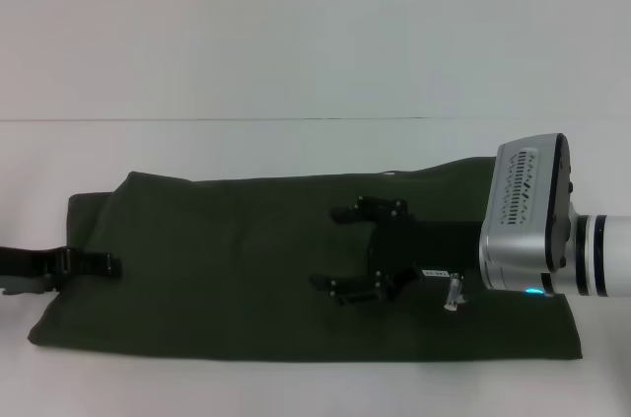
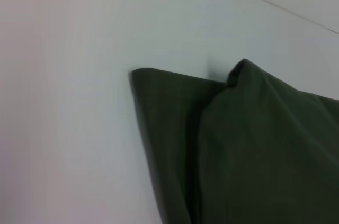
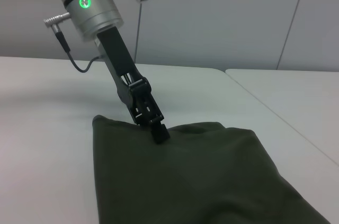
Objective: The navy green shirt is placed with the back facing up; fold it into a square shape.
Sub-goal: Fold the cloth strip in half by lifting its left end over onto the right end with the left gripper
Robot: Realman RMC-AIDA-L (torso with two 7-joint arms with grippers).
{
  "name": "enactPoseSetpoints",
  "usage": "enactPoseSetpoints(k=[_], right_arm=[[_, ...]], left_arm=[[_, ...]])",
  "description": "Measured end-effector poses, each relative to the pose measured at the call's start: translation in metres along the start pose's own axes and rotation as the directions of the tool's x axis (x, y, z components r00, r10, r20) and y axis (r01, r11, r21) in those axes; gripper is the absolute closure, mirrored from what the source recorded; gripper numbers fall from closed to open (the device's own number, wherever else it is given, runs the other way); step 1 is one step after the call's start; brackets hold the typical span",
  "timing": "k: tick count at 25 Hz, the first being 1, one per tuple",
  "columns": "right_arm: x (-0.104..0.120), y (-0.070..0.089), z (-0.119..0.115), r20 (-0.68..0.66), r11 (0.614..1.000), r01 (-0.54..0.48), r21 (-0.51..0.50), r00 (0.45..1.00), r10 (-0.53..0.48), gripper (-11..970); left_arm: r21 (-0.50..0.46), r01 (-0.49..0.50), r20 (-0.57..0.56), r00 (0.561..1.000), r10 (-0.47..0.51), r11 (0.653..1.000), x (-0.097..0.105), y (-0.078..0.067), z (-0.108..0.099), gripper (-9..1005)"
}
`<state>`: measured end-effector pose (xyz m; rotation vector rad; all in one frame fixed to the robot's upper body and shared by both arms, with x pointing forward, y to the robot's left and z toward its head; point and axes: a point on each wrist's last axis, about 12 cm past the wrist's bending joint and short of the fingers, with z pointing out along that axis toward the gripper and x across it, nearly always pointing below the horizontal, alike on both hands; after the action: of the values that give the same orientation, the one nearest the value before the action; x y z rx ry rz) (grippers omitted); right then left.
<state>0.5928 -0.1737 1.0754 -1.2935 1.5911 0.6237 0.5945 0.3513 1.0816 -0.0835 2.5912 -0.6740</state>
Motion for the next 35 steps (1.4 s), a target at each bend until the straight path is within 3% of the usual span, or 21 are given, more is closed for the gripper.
enactPoseSetpoints(k=[11, 22, 25, 30, 35], right_arm=[[0.000, 0.000, 0.000, 0.000, 1.000, 0.001, 0.000, 1.000, -0.001, 33], [0.000, -0.001, 0.001, -0.004, 1.000, 0.001, 0.008, 1.000, -0.001, 33], [-0.001, -0.002, 0.002, -0.005, 1.000, 0.003, 0.007, 1.000, -0.003, 33], [-0.002, -0.001, 0.003, -0.005, 1.000, 0.002, 0.004, 1.000, -0.002, 33], [-0.002, -0.002, 0.003, -0.005, 1.000, 0.003, 0.004, 1.000, -0.003, 33]], left_arm=[[0.049, -0.018, -0.021, 1.000, 0.019, 0.999, -0.001, -0.019, 0.010, 164], [0.057, -0.037, -0.038, 0.999, 0.039, 0.998, -0.003, -0.024, 0.011, 172], [0.051, -0.051, -0.043, 0.998, 0.053, 0.997, -0.004, -0.025, 0.012, 235], [0.048, -0.049, -0.037, 0.998, 0.051, 0.998, -0.005, -0.026, 0.012, 449], [0.045, -0.055, -0.033, 0.998, 0.057, 0.997, -0.006, -0.026, 0.011, 555]])
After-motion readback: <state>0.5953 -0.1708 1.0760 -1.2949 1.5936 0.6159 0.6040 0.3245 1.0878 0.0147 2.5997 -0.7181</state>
